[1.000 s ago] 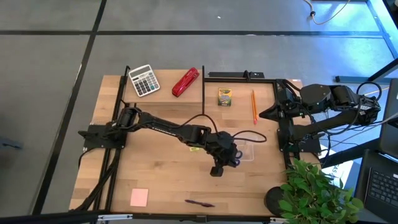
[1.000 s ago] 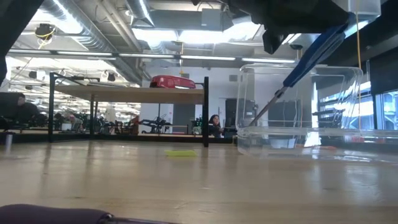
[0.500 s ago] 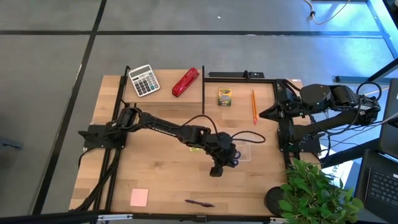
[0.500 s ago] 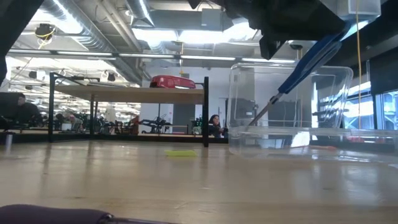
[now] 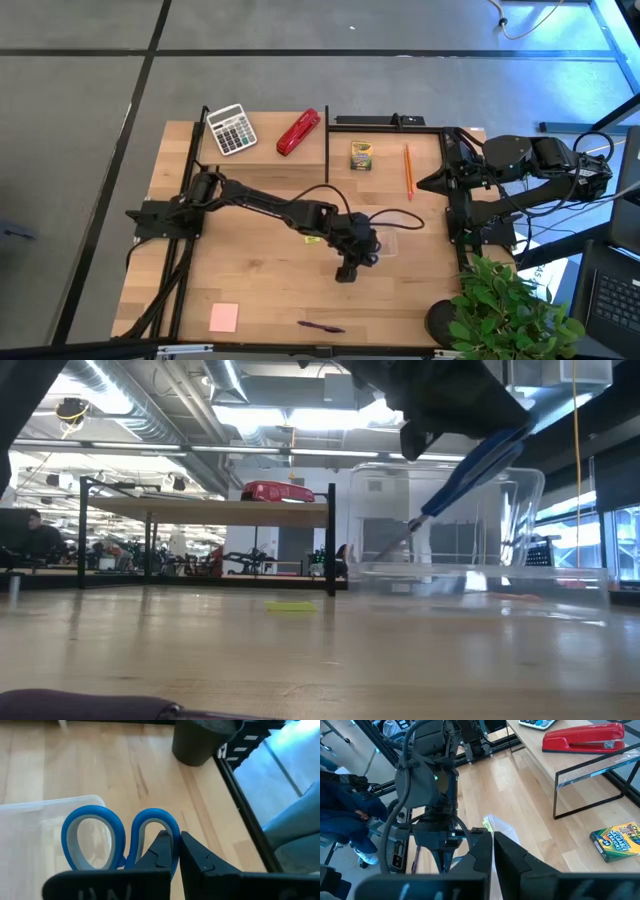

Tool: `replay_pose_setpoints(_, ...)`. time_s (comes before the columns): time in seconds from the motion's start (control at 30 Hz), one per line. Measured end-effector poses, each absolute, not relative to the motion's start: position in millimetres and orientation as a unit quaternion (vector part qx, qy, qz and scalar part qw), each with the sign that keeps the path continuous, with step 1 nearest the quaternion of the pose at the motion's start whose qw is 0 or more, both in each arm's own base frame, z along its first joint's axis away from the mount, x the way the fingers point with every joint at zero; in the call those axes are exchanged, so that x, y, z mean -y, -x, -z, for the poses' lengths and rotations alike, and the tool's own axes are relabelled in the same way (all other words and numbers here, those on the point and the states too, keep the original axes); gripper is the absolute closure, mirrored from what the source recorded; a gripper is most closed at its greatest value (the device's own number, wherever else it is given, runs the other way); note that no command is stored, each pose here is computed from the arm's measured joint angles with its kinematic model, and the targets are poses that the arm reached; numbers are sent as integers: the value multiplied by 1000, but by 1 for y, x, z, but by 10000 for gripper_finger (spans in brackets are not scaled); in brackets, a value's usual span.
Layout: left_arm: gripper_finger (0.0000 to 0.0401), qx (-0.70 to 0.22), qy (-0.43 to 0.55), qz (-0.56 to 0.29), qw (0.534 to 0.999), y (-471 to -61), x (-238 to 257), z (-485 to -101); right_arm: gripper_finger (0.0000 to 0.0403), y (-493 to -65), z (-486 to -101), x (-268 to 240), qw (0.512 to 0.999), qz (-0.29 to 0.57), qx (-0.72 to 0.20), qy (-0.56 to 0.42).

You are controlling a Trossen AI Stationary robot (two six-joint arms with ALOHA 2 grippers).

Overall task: Pack school essentials
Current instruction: Put the blue scissors into the supply box

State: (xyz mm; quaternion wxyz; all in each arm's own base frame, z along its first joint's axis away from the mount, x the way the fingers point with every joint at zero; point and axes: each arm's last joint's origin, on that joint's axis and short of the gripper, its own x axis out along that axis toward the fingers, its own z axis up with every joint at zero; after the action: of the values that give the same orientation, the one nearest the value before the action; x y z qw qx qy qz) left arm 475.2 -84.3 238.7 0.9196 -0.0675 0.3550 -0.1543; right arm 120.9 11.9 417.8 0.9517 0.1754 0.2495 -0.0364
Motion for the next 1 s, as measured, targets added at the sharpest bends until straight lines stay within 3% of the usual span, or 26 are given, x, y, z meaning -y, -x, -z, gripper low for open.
replay_pose_setpoints(0.67, 401, -384, 105, 129, 908, -471, 80, -243, 382, -121, -418, -12, 952, 36, -249, -176)
replay_pose_setpoints(1.0, 401, -398, 126, 76, 905, -472, 62, -250, 382, -121, -418, -12, 952, 36, -249, -174)
